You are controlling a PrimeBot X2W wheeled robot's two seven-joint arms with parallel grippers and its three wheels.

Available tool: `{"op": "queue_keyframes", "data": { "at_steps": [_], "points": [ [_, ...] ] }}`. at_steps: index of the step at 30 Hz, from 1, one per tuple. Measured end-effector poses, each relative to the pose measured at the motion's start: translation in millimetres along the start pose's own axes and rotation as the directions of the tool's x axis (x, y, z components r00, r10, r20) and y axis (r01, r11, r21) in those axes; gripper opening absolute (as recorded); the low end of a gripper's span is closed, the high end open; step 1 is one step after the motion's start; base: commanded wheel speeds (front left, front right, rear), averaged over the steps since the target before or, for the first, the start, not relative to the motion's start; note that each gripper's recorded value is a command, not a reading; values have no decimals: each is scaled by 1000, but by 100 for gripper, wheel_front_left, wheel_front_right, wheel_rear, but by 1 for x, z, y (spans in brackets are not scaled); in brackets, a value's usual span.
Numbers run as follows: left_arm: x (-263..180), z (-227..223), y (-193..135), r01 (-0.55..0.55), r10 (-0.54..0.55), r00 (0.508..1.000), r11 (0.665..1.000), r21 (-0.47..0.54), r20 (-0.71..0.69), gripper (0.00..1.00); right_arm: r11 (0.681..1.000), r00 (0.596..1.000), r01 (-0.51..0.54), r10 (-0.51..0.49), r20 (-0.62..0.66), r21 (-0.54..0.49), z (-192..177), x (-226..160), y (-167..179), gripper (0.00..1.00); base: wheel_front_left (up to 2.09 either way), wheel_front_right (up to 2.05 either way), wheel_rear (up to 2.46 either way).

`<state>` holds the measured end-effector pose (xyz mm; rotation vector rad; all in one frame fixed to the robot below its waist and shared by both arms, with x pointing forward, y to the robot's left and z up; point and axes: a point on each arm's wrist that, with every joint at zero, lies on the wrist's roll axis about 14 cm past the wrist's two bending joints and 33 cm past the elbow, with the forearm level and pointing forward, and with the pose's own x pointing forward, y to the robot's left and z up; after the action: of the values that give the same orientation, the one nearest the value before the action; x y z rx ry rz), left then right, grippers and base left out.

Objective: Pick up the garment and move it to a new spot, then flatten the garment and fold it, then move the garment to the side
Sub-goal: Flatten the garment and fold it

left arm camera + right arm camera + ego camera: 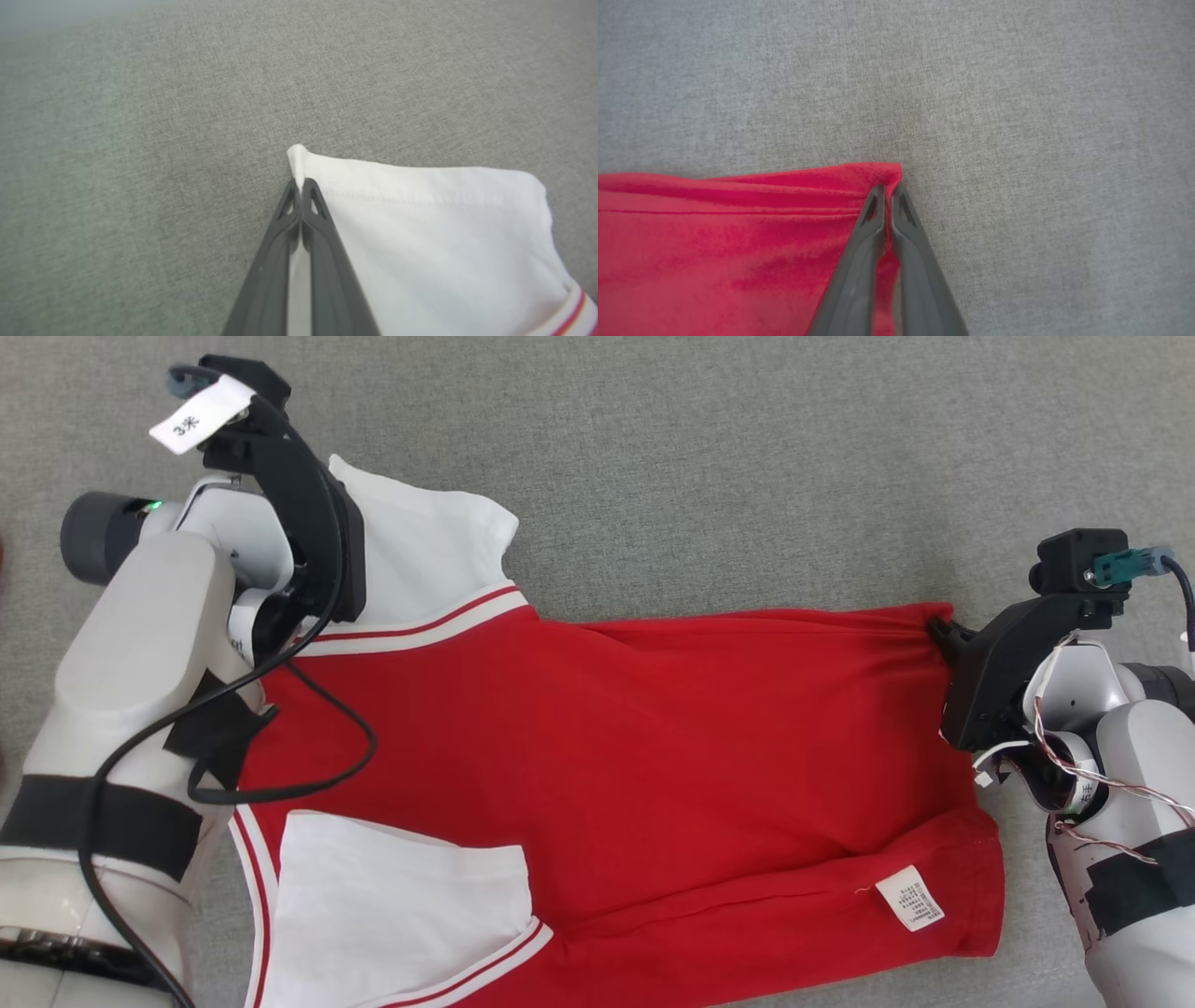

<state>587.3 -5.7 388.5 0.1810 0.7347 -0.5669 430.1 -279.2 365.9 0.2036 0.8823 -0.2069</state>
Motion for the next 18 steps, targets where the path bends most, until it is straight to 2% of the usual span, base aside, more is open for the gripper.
{"op": "queue_keyframes", "data": {
  "at_steps": [11,18],
  "points": [
    [-7,17,-4,14,-11,996,999,-29,91,0,1000,998,-9,8,63,15,14,5,4,0,0,0,0],
    [-22,40,-2,23,-8,976,998,-66,219,0,999,992,-14,10,124,31,27,3,7,0,0,0,0]
  ]
}}
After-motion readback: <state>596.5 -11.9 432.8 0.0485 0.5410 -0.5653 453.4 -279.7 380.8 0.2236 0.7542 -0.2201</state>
